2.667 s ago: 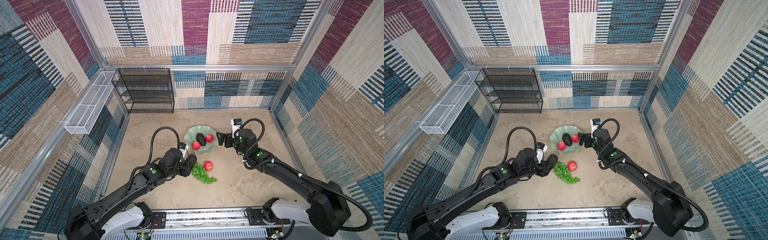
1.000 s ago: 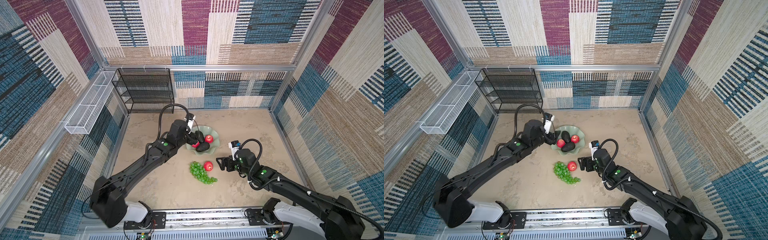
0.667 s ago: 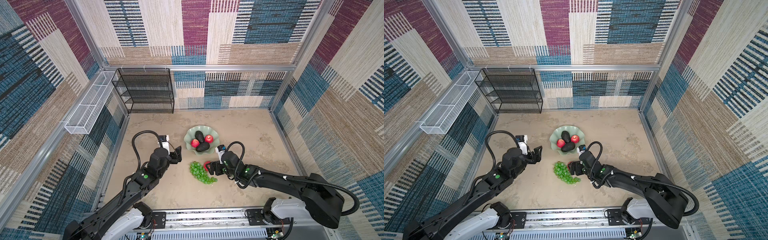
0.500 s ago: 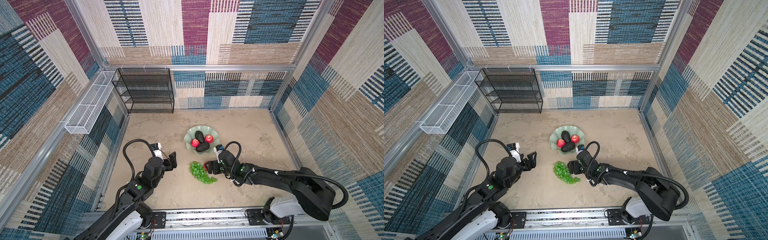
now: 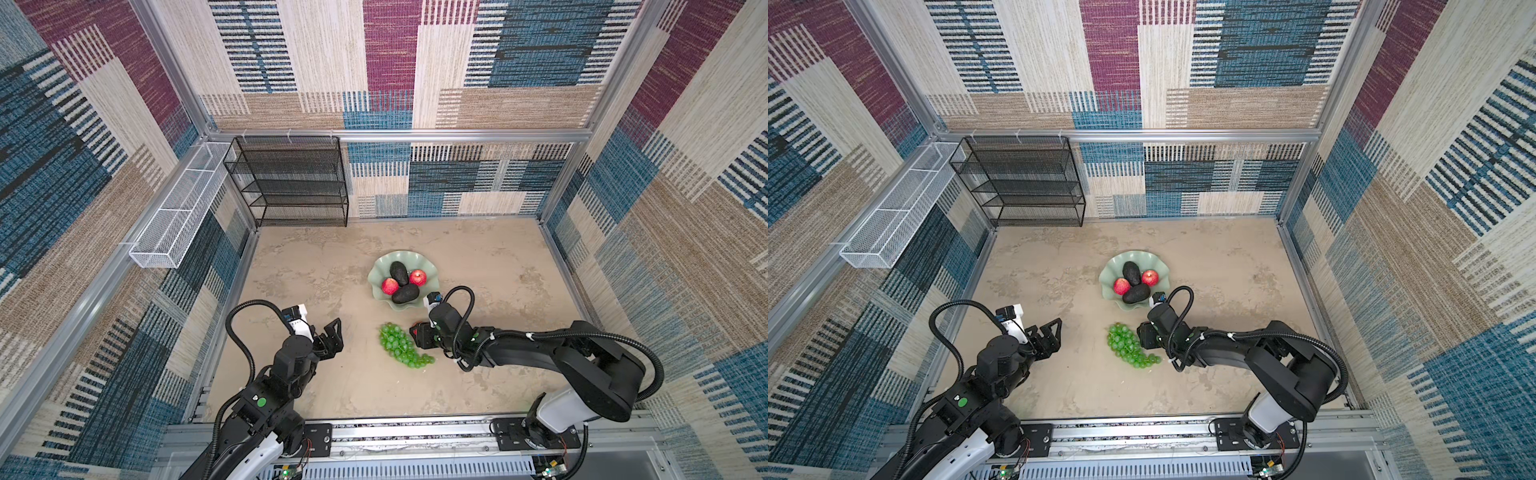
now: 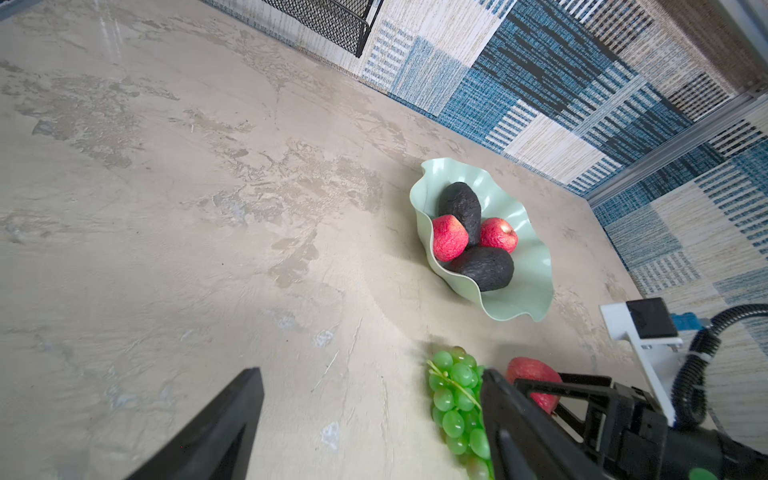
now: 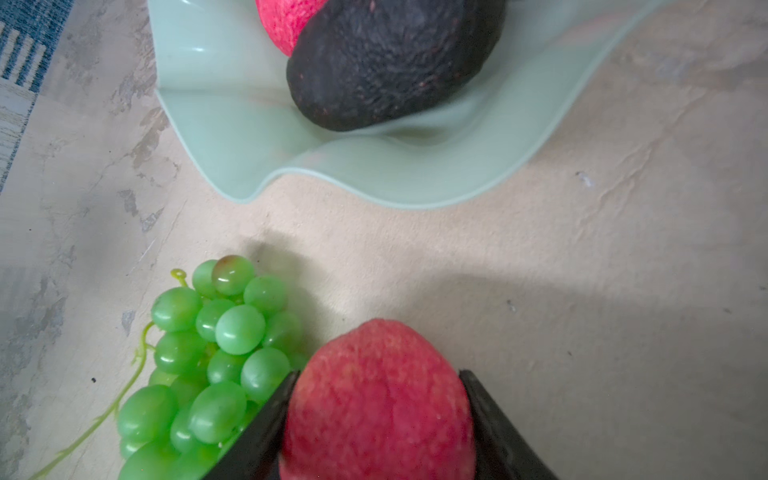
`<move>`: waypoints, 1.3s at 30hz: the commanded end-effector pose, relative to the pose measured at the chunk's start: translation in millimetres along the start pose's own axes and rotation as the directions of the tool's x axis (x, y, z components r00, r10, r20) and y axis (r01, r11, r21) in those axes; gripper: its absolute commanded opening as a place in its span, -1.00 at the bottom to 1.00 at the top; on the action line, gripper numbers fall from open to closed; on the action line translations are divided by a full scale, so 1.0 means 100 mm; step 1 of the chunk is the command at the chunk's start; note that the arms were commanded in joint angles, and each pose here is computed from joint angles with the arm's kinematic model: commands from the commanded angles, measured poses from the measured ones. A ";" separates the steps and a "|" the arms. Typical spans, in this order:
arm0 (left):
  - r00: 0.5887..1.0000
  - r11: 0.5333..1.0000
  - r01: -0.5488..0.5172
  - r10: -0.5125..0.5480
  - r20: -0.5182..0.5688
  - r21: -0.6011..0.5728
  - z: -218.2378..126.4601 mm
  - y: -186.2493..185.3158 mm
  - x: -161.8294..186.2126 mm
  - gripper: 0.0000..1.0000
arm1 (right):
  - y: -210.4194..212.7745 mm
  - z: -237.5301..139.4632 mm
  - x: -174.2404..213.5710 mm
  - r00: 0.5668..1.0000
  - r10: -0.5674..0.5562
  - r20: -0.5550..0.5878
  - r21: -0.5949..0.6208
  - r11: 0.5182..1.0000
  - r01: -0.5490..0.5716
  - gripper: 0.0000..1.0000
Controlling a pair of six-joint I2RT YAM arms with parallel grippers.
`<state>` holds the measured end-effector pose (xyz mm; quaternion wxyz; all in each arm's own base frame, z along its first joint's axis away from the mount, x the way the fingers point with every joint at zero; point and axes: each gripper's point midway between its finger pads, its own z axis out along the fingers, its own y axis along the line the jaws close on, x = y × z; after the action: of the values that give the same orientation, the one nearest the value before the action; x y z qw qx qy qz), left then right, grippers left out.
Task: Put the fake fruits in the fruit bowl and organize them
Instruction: 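Grasp the red apple beside the grapes with the right gripper, then place the apple with the right gripper into the bowl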
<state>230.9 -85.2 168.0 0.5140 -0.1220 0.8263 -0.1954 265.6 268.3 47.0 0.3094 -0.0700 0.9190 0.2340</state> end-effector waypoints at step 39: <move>0.987 0.999 0.023 -0.027 -0.157 -0.027 -0.03 0.09 0.32 0.70 | -0.29 0.89 -2.23 0.965 -0.208 0.161 0.141 0.972 0.186 0.44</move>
<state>215.2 -91.1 141.1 0.4488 -0.1132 0.8637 -0.1995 498.9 280.8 98.7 0.4046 -0.1285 0.8939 0.1438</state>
